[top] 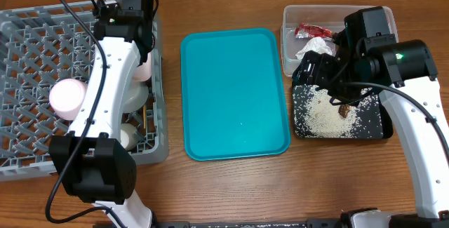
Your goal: Sort waste into correct bins and load items into the dishwasher
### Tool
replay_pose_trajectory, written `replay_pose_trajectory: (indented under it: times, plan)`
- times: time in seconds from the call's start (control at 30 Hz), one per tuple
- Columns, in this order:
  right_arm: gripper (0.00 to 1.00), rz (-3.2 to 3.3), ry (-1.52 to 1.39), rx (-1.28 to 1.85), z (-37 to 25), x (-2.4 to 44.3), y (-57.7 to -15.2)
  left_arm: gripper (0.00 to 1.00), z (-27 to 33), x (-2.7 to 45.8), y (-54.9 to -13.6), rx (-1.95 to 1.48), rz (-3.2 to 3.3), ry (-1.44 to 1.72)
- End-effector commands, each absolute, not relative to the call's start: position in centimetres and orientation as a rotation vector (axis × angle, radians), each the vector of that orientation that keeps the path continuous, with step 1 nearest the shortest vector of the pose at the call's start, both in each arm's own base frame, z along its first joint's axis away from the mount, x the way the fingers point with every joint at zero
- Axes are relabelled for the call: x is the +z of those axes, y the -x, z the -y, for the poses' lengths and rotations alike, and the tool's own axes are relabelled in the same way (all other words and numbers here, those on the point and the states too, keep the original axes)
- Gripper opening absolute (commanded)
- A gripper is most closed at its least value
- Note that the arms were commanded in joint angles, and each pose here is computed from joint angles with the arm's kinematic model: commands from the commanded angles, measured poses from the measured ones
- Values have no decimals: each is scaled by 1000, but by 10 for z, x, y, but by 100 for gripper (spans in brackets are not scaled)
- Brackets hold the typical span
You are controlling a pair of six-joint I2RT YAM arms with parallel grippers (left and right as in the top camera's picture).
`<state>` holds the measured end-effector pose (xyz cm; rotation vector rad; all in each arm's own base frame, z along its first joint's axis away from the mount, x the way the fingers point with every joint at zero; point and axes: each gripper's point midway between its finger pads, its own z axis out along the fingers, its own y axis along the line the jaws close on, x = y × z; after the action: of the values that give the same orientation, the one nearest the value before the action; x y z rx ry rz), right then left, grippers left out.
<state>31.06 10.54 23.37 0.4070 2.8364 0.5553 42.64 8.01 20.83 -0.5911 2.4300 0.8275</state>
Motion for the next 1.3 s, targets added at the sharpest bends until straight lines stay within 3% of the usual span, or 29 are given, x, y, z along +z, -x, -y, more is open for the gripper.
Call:
replay_pose_trajectory:
  times: [0.0,0.07,0.13,0.57,0.87,0.93,1.07,1.27]
  plan:
    - [100,-2820,-396,569,-107,240,-313,35,-77,200,-425,834,-2446,596]
    - [100,-2820,-396,569,-107,240,-313,53,-77,200,-425,845,-2460,568]
    - [100,-2820,-396,569,-107,240,-313,100,-77,201,-425,853,-2470,542]
    - [100,-2824,-398,568,-107,239,-312,100,-79,237,-412,757,-2418,607]
    - [100,-2823,-397,568,-107,239,-312,100,-66,259,-409,-89,-2487,608]
    - [100,-2823,-398,568,-107,239,-312,89,-68,259,-410,-260,-2491,556]
    - [100,-2823,-398,568,-107,239,-312,45,-86,253,-410,-421,-2482,538]
    - [100,-2823,-397,568,-107,239,-312,34,-113,234,-410,-436,-2504,575]
